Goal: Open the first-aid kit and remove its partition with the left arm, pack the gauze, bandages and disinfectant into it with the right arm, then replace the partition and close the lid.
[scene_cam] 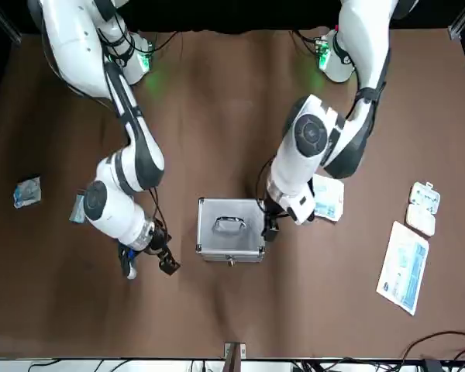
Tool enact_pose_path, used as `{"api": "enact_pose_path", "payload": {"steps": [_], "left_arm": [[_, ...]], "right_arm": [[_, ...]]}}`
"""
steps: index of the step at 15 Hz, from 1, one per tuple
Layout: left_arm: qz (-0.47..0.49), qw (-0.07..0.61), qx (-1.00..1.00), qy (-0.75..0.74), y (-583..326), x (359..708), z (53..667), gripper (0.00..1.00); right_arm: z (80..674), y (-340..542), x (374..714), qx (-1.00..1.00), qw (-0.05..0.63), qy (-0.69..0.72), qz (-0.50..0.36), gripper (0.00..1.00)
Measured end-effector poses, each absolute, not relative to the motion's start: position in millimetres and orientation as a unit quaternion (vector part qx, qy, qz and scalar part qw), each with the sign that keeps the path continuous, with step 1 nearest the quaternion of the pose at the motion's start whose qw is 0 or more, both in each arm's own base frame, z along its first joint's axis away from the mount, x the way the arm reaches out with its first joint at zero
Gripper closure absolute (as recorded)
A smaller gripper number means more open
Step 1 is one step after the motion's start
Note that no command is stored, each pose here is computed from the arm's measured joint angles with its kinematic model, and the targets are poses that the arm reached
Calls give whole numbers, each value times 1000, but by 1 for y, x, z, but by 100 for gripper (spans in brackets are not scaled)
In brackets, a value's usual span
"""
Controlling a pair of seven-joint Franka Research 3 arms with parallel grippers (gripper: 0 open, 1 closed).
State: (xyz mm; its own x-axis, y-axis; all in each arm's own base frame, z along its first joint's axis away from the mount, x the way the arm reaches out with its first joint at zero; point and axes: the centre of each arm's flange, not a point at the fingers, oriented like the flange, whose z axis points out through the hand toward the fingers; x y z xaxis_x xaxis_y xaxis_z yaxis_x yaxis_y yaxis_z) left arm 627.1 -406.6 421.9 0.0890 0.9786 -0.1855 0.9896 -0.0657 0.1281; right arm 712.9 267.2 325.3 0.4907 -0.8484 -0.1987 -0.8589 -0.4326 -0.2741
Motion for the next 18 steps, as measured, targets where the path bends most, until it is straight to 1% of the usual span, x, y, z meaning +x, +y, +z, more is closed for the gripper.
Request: {"api": "enact_pose_path", "payload": {"steps": [2, 4, 8, 13, 18], "left_arm": [[-55, 111, 710, 694, -425, 619, 413, 0], [-65, 116, 699, 702, -434, 615, 411, 0], [-68, 127, 692, 708, -453, 607, 402, 0], [-69, 132, 692, 707, -461, 608, 385, 0], [-71, 127, 700, 699, -477, 599, 366, 0]], "right_arm": [[302, 277, 721, -814, 179, 552, 26, 1], [284, 282, 727, -796, 177, 577, 33, 1], [250, 299, 727, -792, 174, 582, 54, 3], [244, 318, 722, -801, 178, 568, 60, 4], [240, 333, 712, -825, 166, 536, 69, 4]]}}
